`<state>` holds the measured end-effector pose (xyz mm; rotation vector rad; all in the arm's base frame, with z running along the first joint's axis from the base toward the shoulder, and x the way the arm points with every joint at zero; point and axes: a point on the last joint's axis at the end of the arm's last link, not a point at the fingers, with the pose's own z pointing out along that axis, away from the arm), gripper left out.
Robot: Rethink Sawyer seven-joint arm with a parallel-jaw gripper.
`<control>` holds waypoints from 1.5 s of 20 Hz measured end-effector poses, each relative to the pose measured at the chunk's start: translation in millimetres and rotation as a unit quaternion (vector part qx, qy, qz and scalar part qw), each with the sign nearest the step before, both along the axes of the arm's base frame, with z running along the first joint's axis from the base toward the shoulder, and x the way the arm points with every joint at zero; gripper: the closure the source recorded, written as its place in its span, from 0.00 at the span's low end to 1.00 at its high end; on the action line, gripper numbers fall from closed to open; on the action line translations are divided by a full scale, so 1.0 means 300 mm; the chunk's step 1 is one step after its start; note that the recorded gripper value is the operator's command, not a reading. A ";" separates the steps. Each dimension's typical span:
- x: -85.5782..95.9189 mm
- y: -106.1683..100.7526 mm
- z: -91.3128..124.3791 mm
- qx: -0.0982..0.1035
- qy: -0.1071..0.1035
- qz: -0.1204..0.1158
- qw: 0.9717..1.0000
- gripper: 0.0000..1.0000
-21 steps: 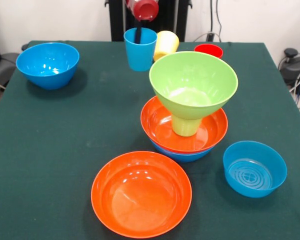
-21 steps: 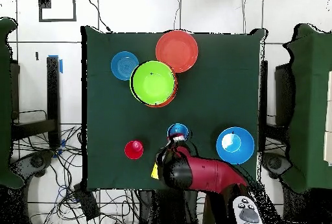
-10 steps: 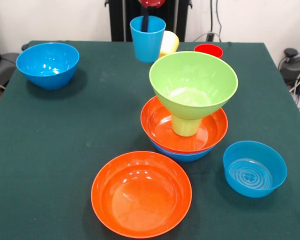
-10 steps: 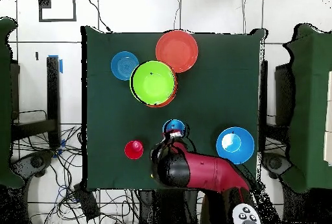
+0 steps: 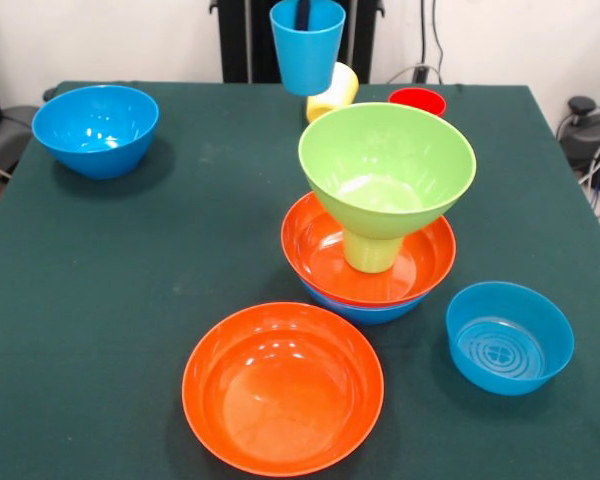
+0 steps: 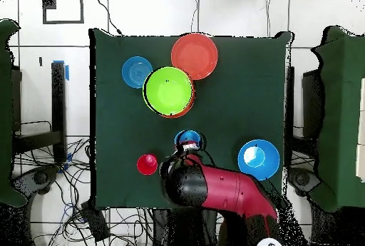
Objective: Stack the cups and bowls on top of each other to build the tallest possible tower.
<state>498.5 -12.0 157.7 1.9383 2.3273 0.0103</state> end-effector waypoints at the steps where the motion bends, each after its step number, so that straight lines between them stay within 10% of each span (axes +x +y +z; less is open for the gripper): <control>1: 0.005 0.005 0.013 0.001 -0.002 -0.001 1.000 1.00; 11: 0.023 0.026 0.042 0.005 -0.009 -0.002 1.000 1.00; 30: 0.066 0.118 0.147 0.025 0.048 -0.002 0.999 1.00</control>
